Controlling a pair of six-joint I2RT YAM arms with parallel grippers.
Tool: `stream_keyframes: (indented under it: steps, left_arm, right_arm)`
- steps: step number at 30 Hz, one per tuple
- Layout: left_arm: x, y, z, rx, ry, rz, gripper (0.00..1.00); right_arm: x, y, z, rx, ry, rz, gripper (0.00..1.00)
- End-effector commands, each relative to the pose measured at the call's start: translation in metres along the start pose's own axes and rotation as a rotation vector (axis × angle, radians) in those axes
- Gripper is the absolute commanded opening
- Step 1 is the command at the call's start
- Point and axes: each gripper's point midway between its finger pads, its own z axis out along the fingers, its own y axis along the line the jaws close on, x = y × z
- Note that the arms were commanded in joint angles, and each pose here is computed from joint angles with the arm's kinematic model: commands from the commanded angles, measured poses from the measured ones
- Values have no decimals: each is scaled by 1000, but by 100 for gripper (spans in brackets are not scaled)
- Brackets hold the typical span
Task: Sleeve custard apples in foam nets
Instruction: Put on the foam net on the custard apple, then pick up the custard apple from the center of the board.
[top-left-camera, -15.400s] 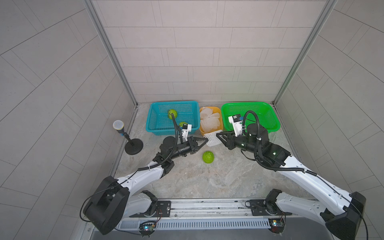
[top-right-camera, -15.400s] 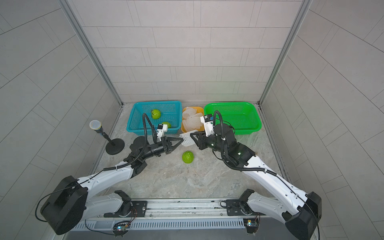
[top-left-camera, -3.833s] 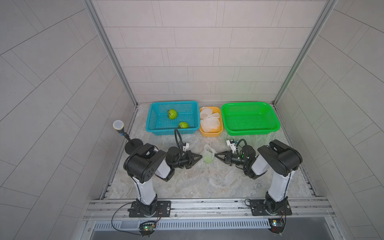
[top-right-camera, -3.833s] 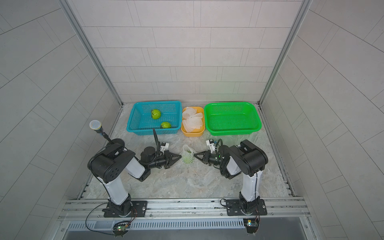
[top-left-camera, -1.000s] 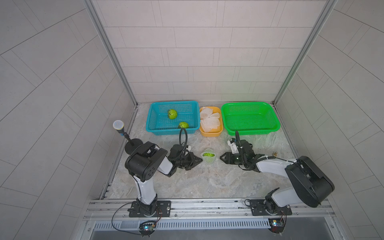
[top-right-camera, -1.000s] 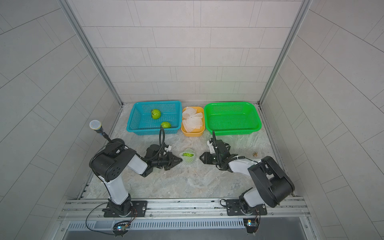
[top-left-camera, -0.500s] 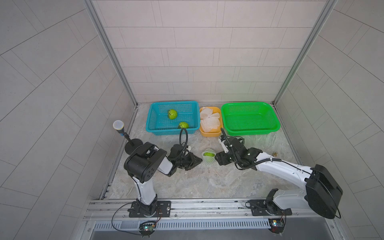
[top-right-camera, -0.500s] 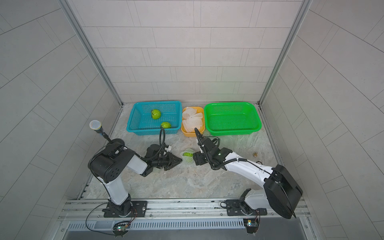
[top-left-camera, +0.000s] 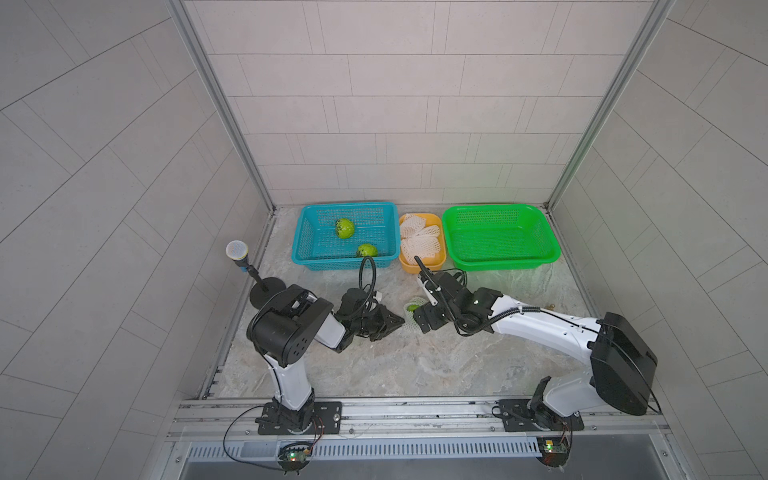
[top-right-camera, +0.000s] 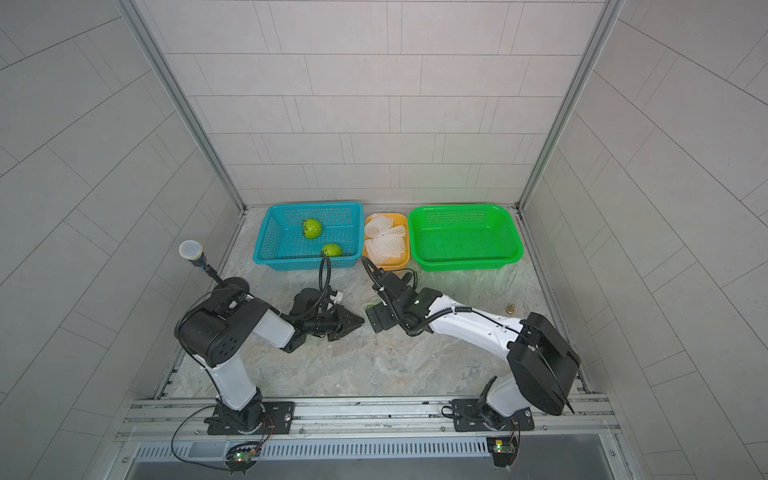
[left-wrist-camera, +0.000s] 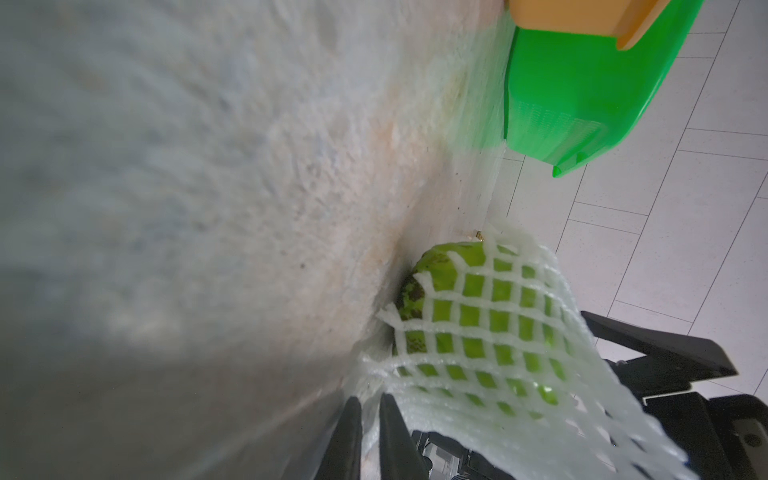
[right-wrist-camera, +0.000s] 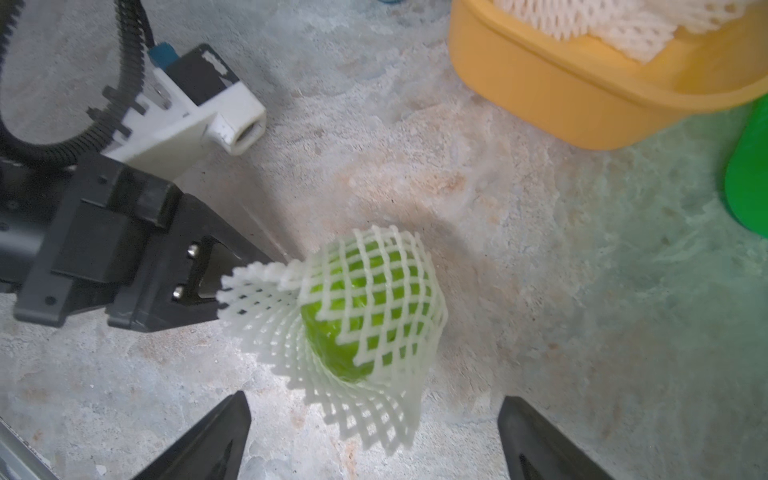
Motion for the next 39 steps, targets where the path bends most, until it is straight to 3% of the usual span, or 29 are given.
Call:
stream_keyframes:
  steps: [1, 12, 24, 39]
  left_arm:
    - [-1, -7, 0, 10, -5, 40, 15]
    - [0, -7, -1, 10, -7, 44, 14]
    - [-1, -7, -1, 10, -8, 46, 14]
    - [-1, -6, -2, 6, -11, 46, 14]
  right_arm:
    - [3, 1, 5, 17, 53, -29, 98]
    - [0, -2, 36, 82, 117, -7, 98]
    - [3, -9, 58, 119, 157, -2, 87]
    - [21, -9, 75, 108, 202, -7, 83]
